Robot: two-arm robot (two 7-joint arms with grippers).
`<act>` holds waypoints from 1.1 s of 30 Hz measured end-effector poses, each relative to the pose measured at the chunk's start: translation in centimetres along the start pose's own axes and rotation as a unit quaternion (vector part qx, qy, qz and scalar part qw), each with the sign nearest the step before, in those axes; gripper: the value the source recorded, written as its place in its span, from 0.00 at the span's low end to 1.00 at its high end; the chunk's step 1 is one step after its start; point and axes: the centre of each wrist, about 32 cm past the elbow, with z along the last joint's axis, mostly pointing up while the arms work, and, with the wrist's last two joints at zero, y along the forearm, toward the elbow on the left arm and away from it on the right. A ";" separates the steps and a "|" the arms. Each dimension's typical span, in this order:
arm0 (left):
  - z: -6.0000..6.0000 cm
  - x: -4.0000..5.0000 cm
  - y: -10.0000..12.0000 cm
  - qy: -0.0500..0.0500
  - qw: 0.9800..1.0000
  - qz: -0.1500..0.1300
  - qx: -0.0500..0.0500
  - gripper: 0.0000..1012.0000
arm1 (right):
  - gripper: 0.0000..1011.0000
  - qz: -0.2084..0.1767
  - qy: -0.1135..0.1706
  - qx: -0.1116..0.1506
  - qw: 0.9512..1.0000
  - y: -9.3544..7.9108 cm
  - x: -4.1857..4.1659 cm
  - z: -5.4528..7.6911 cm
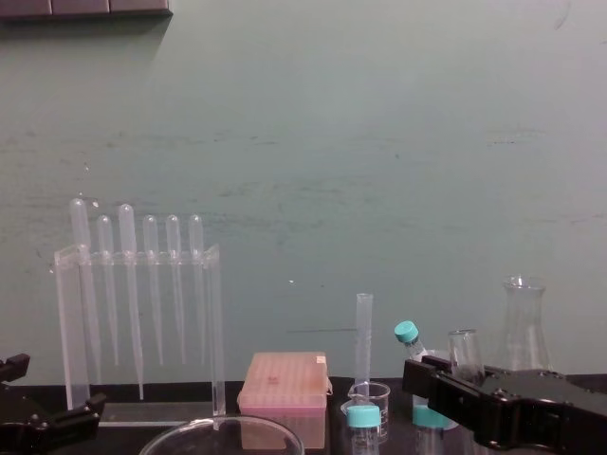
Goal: Hold the test tube with one hand and immerse one end into the beaker, then return it to the test tube rack.
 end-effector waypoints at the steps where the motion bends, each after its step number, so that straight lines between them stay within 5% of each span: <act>1: 0.0 0.00 0.0 0.000 1.000 0.000 0.000 0.99 | 0.19 0.000 0.000 0.000 1.000 0.0 0.00 0.0; 18: 0.0 0.00 0.0 0.000 1.000 0.000 0.000 0.99 | 0.19 -0.001 0.004 0.002 1.000 -0.1 0.06 0.0; 33: 0.0 0.00 0.0 0.000 1.000 0.000 0.000 0.99 | 0.19 0.002 0.013 0.043 0.999 -0.4 0.36 1.6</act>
